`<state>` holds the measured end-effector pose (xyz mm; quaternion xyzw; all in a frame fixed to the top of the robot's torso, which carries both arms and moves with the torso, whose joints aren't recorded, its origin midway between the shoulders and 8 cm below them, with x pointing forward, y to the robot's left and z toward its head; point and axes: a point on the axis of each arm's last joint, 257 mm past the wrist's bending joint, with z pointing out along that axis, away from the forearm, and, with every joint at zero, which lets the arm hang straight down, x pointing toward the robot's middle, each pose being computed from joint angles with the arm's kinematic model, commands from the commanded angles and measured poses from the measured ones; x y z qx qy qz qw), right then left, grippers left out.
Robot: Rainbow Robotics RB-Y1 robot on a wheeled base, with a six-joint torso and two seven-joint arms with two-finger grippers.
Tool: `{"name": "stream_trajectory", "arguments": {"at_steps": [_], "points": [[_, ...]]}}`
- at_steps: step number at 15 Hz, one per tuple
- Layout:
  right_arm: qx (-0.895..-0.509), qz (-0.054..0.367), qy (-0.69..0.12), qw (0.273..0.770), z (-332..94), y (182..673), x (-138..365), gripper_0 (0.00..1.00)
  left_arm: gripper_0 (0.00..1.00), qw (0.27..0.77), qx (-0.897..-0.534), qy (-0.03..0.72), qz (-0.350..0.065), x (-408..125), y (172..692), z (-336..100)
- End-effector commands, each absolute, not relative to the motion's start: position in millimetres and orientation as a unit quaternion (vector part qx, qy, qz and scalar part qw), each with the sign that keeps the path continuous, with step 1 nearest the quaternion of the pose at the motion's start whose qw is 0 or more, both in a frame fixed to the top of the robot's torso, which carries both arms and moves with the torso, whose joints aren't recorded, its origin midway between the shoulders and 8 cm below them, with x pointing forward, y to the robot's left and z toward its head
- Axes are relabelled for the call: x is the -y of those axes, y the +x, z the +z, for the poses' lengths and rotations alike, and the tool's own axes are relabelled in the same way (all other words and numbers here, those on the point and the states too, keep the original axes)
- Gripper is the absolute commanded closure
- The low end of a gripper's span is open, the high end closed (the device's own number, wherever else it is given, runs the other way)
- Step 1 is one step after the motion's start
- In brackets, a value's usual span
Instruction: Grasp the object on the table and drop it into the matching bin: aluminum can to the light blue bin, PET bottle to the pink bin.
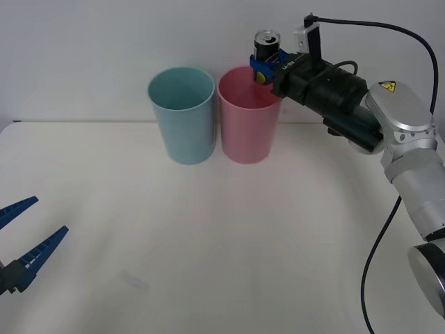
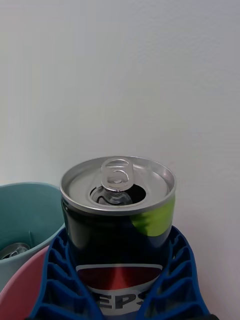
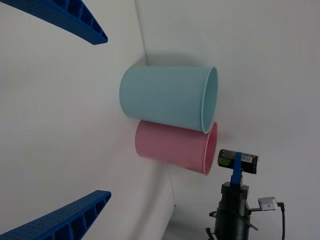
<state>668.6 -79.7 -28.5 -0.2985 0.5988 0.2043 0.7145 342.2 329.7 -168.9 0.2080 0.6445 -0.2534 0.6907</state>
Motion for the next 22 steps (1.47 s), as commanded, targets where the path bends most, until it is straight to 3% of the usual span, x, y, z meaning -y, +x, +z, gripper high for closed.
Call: {"name": "stream_trajectory", "arguments": {"at_steps": [1, 14, 22], "points": [[-0.596, 0.199, -0.303, 0.716, -28, 669, 79, 1.0, 0.0, 0.691, -0.645, 0.208, -0.253, -330, 342, -169], [-0.59, 0.201, -0.306, 0.719, -20, 667, 74, 1.0, 0.0, 0.691, -0.645, 0.208, -0.253, -330, 342, -169], [-0.576, 0.23, -0.316, 0.718, -4, 660, 31, 1.0, 0.0, 0.691, -0.645, 0.208, -0.253, -330, 342, -169]]}}
